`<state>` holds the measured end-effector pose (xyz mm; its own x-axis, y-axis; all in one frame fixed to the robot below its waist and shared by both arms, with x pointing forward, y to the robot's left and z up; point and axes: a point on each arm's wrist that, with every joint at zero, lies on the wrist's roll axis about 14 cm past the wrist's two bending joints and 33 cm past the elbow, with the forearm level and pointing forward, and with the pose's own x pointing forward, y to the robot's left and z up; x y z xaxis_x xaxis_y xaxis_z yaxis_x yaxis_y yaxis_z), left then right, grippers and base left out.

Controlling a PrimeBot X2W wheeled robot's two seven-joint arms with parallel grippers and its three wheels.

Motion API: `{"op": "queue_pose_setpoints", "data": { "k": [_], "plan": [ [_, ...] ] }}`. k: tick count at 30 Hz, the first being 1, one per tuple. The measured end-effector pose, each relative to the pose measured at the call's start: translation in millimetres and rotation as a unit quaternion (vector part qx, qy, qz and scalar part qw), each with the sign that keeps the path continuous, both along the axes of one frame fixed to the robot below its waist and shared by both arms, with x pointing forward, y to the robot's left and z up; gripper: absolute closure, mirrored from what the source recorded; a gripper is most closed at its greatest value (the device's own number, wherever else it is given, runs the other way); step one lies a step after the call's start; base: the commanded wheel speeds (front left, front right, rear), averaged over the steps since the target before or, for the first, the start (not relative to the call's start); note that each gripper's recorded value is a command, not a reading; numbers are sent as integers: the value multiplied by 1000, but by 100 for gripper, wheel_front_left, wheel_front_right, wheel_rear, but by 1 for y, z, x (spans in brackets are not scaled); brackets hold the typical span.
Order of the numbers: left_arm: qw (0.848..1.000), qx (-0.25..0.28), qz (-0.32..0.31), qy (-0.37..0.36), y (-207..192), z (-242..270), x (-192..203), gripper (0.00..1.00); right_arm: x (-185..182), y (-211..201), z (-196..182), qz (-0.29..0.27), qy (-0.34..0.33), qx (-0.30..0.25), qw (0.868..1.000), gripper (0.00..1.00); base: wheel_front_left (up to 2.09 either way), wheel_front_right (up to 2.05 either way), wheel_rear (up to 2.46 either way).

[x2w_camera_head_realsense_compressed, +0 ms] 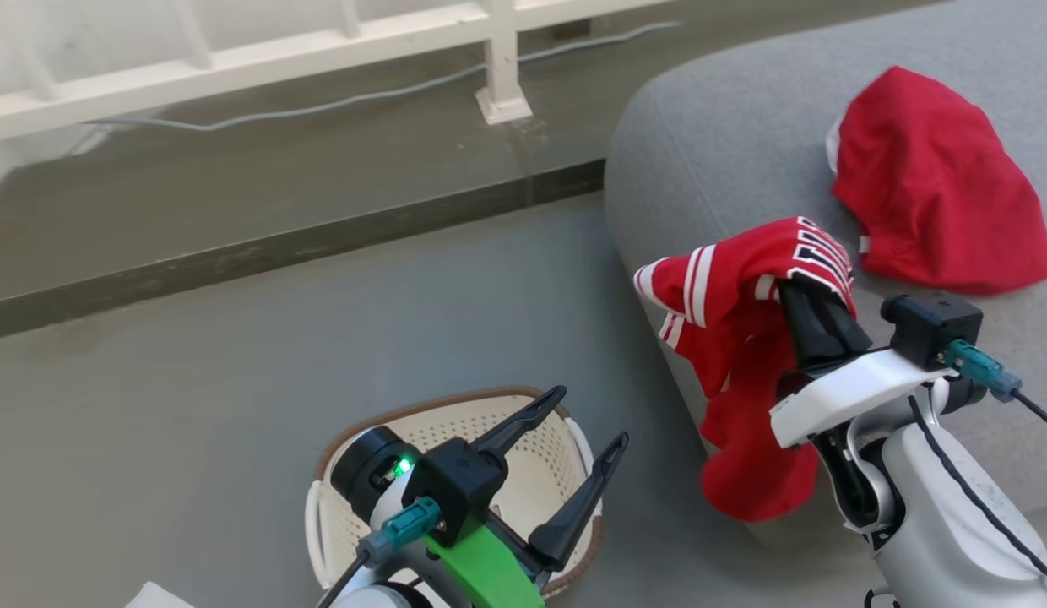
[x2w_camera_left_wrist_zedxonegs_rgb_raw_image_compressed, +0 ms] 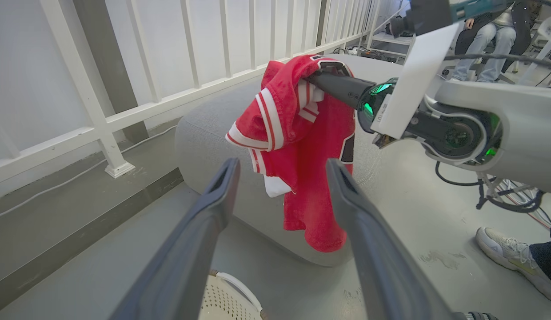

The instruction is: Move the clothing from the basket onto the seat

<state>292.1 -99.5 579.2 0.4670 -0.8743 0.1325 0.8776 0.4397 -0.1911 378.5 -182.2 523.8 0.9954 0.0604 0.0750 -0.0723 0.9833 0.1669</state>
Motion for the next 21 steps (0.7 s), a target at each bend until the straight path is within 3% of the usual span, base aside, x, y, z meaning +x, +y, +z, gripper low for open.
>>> {"op": "queue_pose_setpoints", "data": {
  "k": [13,21],
  "plan": [
    [998,3,-63,29,-28,-15,3,0,-12,-62,-17,-99,24,5,995,100,0,0,0],
    [995,9,-94,35,-41,-26,8,0,1,-100,2,-143,2,-17,990,100,0,0,0]
  ]
}}
